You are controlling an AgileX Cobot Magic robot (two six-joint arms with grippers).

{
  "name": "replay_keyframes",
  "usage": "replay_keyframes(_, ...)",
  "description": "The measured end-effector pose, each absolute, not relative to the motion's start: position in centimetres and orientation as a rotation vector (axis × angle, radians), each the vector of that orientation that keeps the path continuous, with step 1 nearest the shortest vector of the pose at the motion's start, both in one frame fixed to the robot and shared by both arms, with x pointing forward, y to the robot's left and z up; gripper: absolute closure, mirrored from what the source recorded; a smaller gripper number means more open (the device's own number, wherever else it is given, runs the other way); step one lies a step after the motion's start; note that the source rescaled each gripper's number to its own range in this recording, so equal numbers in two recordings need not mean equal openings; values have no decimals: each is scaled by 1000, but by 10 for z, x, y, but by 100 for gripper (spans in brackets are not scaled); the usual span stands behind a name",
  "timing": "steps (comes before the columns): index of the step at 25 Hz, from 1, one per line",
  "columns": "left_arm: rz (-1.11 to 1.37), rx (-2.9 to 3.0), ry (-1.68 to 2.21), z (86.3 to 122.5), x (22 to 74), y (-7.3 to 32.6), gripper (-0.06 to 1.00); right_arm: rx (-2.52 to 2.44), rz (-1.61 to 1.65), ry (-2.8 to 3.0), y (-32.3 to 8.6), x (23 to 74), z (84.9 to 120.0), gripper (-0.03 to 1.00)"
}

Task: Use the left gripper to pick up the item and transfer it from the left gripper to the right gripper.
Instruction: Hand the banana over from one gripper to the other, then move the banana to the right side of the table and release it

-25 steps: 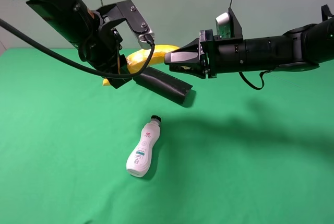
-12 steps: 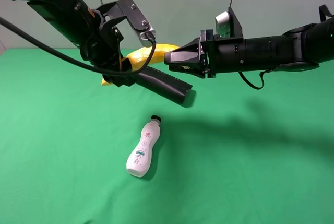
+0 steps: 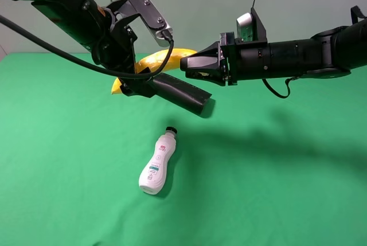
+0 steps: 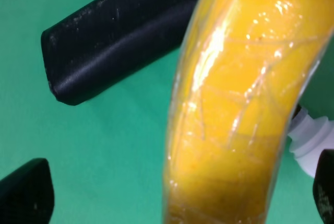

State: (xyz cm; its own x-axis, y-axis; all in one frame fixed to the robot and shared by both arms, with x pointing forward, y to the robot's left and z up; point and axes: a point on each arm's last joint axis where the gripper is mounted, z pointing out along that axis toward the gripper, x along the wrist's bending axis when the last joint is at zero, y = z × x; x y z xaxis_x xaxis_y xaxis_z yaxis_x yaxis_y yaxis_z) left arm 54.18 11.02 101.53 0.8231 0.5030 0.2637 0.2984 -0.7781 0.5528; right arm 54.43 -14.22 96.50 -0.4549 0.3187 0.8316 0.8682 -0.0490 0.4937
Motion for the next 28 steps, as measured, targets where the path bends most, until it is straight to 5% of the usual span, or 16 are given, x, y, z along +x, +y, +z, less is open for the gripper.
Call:
replay_keyframes(9,528,2507,613,1022,536,113,-5,-1275,-1517,-1753,-142,545,964,96)
replay_keyframes(28,578,2377,790,1097,491,145,-5,-1335,-1488,-1787,-144,547,960,96)
